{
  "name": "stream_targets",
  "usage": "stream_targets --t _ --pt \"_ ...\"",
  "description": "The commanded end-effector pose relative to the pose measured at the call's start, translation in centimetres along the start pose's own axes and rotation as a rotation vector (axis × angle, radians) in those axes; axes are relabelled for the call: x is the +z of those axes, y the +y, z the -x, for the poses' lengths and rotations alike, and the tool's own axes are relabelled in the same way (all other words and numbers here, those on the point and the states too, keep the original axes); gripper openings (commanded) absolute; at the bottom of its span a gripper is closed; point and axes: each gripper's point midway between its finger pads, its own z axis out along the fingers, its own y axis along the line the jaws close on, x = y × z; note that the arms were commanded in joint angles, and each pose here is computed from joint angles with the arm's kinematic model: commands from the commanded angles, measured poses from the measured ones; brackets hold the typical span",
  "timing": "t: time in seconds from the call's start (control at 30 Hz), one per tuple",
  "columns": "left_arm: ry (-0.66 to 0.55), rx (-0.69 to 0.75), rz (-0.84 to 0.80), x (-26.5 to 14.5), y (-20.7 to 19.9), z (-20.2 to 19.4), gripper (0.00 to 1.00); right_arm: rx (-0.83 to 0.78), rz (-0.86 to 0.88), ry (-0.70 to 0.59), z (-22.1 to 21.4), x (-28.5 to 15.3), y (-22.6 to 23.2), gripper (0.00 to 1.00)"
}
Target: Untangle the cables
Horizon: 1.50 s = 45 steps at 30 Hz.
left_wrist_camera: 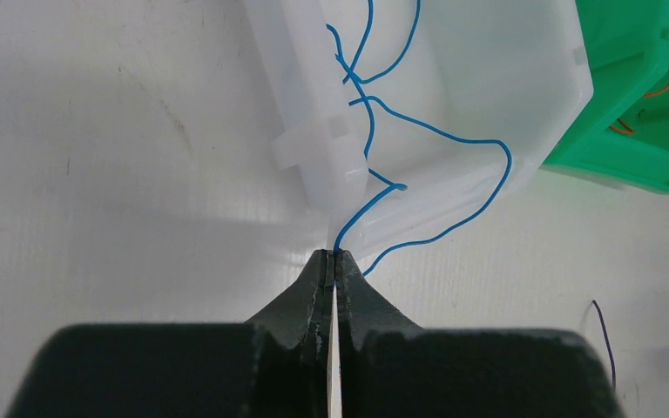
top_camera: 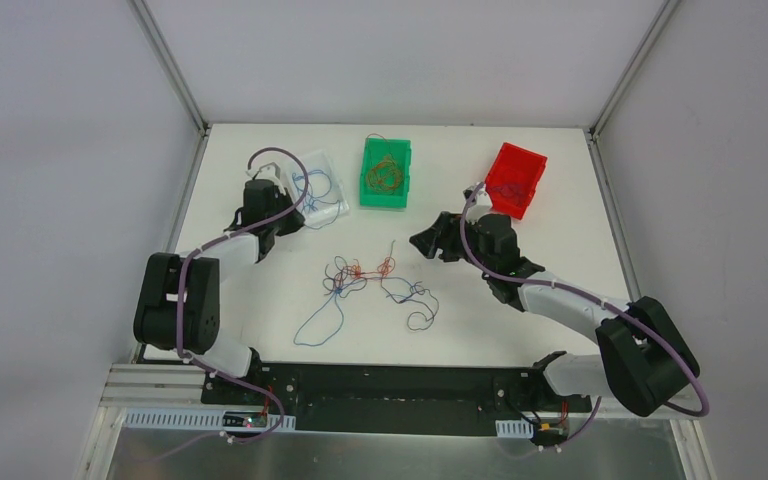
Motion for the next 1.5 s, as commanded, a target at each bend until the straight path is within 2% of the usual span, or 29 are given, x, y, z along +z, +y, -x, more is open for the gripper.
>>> stream_targets --t 0.0,0.27,0.53,0.77,0.97,1.07,1.27,1.3,1.33,1.37,1.47 --pt "-0.049 0.031 -0.022 -1.2 -1.0 2.8 0.0 -0.029 0.034 -0.051 1.5 0.3 1.1 0.67" --pt "-0.085 0.026 -0.097 -2.5 -4.2 7.2 0.0 -0.028 0.029 -0.044 1.4 0.5 1.0 0.67" --pt "-0.1 0.093 -0.07 0.2 -5.2 10.8 0.0 -0.028 0.02 -0.038 1.3 0.6 0.8 0.67" --pt "-0.03 0.251 0.003 4.4 -5.3 10.6 0.0 -0.031 0.019 -0.044 1.5 0.5 0.8 0.67" --pt "0.056 0.294 0.054 7.4 -4.2 8.9 0.0 -0.032 0.015 -0.041 1.4 0.5 0.7 0.67" --pt "0.087 0.297 0.052 7.0 -4.8 9.0 0.13 -0.03 -0.005 -0.032 1.3 0.7 0.4 0.67" --pt "0.004 0.327 0.016 2.3 -8.0 11.7 0.5 -0.026 0.0 0.055 0.2 1.4 0.5 0.68" --pt "-0.003 0.33 0.0 1.3 -8.9 11.6 0.62 -0.032 0.001 0.087 -0.3 1.6 0.7 0.68" --pt "-0.012 0.331 -0.021 0.2 -9.7 11.6 0.81 -0.048 -0.006 0.118 -0.7 1.9 0.9 0.69" --pt "-0.019 0.337 -0.045 -0.9 -10.7 11.4 0.97 -0.072 -0.011 0.147 -1.4 2.1 1.1 0.69" --pt "-0.024 0.359 -0.099 -4.1 -12.7 9.7 0.99 -0.133 0.004 0.22 -3.4 2.9 2.2 0.68"
